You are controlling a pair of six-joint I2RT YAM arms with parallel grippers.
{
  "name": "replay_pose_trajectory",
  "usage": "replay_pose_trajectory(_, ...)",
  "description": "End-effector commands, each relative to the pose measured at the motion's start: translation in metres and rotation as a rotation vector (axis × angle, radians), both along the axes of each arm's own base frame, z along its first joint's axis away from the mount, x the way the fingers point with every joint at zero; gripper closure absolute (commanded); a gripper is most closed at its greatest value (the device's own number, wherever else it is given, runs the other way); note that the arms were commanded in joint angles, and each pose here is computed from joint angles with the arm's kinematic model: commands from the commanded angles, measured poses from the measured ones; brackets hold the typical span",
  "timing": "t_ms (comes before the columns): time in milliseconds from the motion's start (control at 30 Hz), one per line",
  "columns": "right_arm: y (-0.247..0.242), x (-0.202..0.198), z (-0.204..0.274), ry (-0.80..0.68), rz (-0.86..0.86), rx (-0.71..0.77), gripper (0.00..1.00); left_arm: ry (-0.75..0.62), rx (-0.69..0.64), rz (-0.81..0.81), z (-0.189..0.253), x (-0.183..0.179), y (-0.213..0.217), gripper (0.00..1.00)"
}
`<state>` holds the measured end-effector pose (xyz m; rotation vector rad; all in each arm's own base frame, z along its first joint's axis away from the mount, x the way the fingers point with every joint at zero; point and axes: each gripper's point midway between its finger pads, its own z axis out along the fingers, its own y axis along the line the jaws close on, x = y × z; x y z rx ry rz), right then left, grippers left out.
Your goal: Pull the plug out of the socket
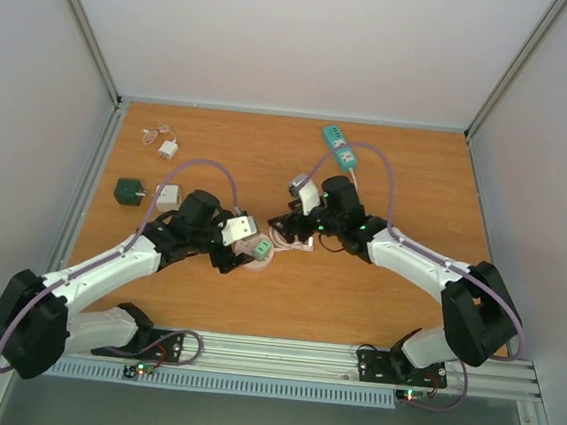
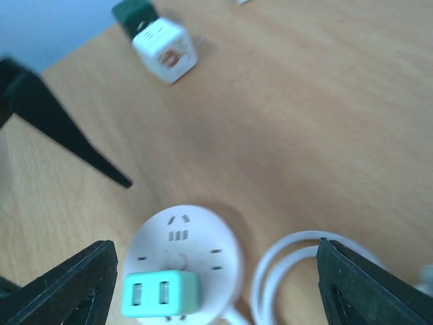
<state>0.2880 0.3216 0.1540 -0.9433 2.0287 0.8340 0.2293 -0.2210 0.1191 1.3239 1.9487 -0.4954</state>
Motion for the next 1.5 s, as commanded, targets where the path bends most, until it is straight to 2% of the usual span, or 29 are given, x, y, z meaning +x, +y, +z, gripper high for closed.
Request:
replay_pose_trajectory(0, -0.027, 0.015, 0.018, -0.002, -0.043, 0.057, 0.18, 0.036, -0.026, 0.101, 0.004, 0.017, -0.012, 0.14)
replay_pose_trajectory(233, -0.054, 0.035, 0.023, -0.003, -0.118, 0.077, 0.18, 0.025, 0.014, 0.153, 0.000, 0.023, -0.037, 0.20)
replay_pose_trajectory(400, -0.056, 0.038, 0.020, 0.006, -0.126, 0.075, 0.19, 0.080, 0.104, 0.234, -0.023, 0.038, -0.041, 0.29)
replay_pose_trajectory(600, -0.059, 0.041, 0.020, 0.000, -0.135, 0.074, 0.19, 0.109, 0.134, 0.225, -0.032, 0.037, -0.046, 0.36)
replay_pose_trajectory(867, -0.063, 0.043, 0.017, 0.002, -0.136, 0.070, 0.19, 0.155, 0.216, 0.209, -0.053, 0.025, -0.034, 0.55)
replay_pose_trajectory(967, -0.065, 0.044, 0.016, 0.006, -0.135, 0.068, 0.19, 0.163, 0.235, 0.186, -0.057, 0.018, -0.030, 0.57)
replay_pose_trajectory(1067, -0.067, 0.044, 0.015, 0.012, -0.132, 0.067, 0.18, 0.183, 0.239, 0.168, -0.058, 0.012, -0.029, 0.54)
replay_pose_trajectory(1233, -0.066, 0.040, 0.016, 0.013, -0.104, 0.069, 0.18, 0.169, 0.225, 0.097, -0.052, 0.005, -0.032, 0.70)
replay_pose_trajectory(1467, -0.065, 0.011, 0.000, 0.033, 0.048, 0.027, 0.21, 0.133, 0.244, -0.080, -0.047, -0.012, -0.034, 0.80)
